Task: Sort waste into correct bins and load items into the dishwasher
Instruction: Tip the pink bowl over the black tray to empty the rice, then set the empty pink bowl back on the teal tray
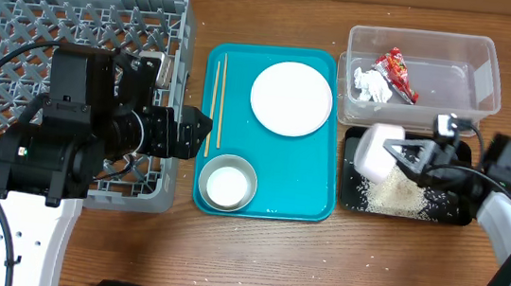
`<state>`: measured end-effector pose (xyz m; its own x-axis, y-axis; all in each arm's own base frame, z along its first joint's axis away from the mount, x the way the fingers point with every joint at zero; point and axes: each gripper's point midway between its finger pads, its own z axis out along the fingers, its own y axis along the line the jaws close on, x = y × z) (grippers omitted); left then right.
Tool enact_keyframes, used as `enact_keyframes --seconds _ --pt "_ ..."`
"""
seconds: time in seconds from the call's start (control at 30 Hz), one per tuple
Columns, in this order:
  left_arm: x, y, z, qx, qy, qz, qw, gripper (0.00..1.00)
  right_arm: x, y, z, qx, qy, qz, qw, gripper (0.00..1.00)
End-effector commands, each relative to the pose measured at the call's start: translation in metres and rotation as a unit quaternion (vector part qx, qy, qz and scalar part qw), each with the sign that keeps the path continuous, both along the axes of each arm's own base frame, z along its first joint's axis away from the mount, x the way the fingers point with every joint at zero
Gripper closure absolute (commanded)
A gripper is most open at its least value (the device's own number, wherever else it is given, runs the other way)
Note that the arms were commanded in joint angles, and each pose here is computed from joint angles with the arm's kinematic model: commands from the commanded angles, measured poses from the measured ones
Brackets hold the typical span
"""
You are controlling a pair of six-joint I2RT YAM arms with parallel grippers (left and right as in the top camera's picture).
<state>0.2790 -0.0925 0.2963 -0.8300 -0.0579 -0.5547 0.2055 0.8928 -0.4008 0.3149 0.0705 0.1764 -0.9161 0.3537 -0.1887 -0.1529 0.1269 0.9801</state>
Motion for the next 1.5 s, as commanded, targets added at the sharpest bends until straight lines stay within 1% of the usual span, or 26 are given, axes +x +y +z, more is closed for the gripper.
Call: enact_keyframes --seconds 0.0,0.07,0.1,0.13,0.2,0.27,0.33,0.4,0.53,0.63,0.73,0.77,0.8,0.83,0.87,1.0,1.1,1.17,1.2,1.23,1.33,1.4,1.43,1.47 --pt "0.003 0.001 0.007 0.006 -0.015 -0.004 1.000 0.00 0.001 0.041 0.040 -0.054 -0.062 0.041 0.996 0.96" --pt "0.003 0.002 0.007 0.006 -0.015 -0.004 1.000 0.00 0.003 0.067 0.040 -0.118 -0.076 0.039 0.989 0.96" --pt "0.003 0.001 0.007 0.006 -0.015 -0.004 1.000 0.00 0.003 0.083 0.035 -0.166 -0.076 0.032 0.983 0.96" --pt "0.003 0.001 0.007 0.006 -0.015 -0.004 1.000 0.00 0.003 0.091 0.032 -0.191 -0.074 0.028 0.978 0.96" --pt "0.003 0.002 0.007 0.006 -0.015 -0.004 1.000 0.00 0.003 0.112 0.012 -0.282 -0.065 0.011 0.957 0.96" --pt "0.003 0.002 0.007 0.007 -0.015 -0.003 1.000 0.00 0.000 0.124 -0.010 -0.370 -0.064 -0.005 0.927 0.96" --pt "0.004 0.002 0.006 0.007 -0.014 -0.003 1.000 0.00 -0.005 0.129 -0.029 -0.452 -0.070 -0.023 0.889 0.96" --pt "0.004 0.002 0.006 0.007 -0.014 -0.003 1.000 0.00 -0.011 0.136 -0.044 -0.514 -0.084 -0.030 0.853 0.96" --pt "0.004 0.002 0.006 0.007 -0.014 -0.003 1.000 0.00 -0.020 0.149 -0.066 -0.574 -0.102 -0.022 0.812 0.95" --pt "0.004 0.002 0.006 0.007 -0.013 -0.003 1.000 0.00 -0.019 0.152 -0.086 -0.595 -0.098 -0.008 0.798 0.96" --pt "0.004 0.002 0.006 0.007 -0.013 -0.003 1.000 0.00 -0.016 0.155 -0.103 -0.604 -0.094 0.004 0.792 0.95" --pt "0.004 0.002 0.006 0.007 -0.012 -0.003 1.000 0.00 -0.016 0.156 -0.104 -0.604 -0.098 0.012 0.791 0.87" --pt "0.004 0.002 0.006 0.007 -0.012 -0.003 1.000 0.00 -0.016 0.158 -0.102 -0.605 -0.106 0.020 0.789 0.72" --pt "0.004 0.002 0.006 0.007 -0.012 -0.003 1.000 0.00 -0.017 0.161 -0.096 -0.602 -0.113 0.028 0.790 0.49" --pt "0.004 0.002 0.005 0.007 -0.013 -0.003 1.000 0.00 -0.018 0.165 -0.088 -0.596 -0.115 0.033 0.794 0.39" --pt "0.004 0.002 0.005 0.007 -0.012 -0.004 1.000 0.00 -0.019 0.172 -0.029 -0.574 -0.122 0.033 0.809 0.30" --pt "0.004 0.002 0.005 0.007 -0.012 -0.003 1.000 0.00 -0.021 0.170 0.019 -0.559 -0.136 0.016 0.818 0.27" --pt "0.004 0.001 0.005 0.007 -0.012 -0.004 1.000 0.00 -0.024 0.171 0.052 -0.535 -0.145 0.000 0.832 0.19" --pt "0.004 0.002 0.005 0.007 -0.012 -0.003 1.000 0.00 -0.028 0.175 0.065 -0.518 -0.154 0.004 0.841 0.13" --pt "0.004 0.000 0.006 0.001 -0.009 -0.001 1.000 0.00 -0.031 0.178 0.077 -0.502 -0.163 0.006 0.849 0.10" --pt "-0.002 -0.008 0.007 -0.043 0.021 0.014 0.999 0.00 -0.040 0.180 0.103 -0.468 -0.187 0.004 0.864 0.08" --pt "-0.007 -0.008 0.004 -0.049 0.039 0.019 0.998 0.00 -0.043 0.179 0.110 -0.460 -0.193 0.001 0.867 0.08" --pt "-0.007 -0.013 0.007 -0.068 0.041 0.021 0.997 0.00 -0.044 0.178 0.111 -0.457 -0.188 -0.002 0.869 0.08" --pt "-0.008 -0.023 0.015 -0.096 0.037 -0.002 0.995 0.00 -0.045 0.177 0.109 -0.458 -0.183 -0.001 0.870 0.08"
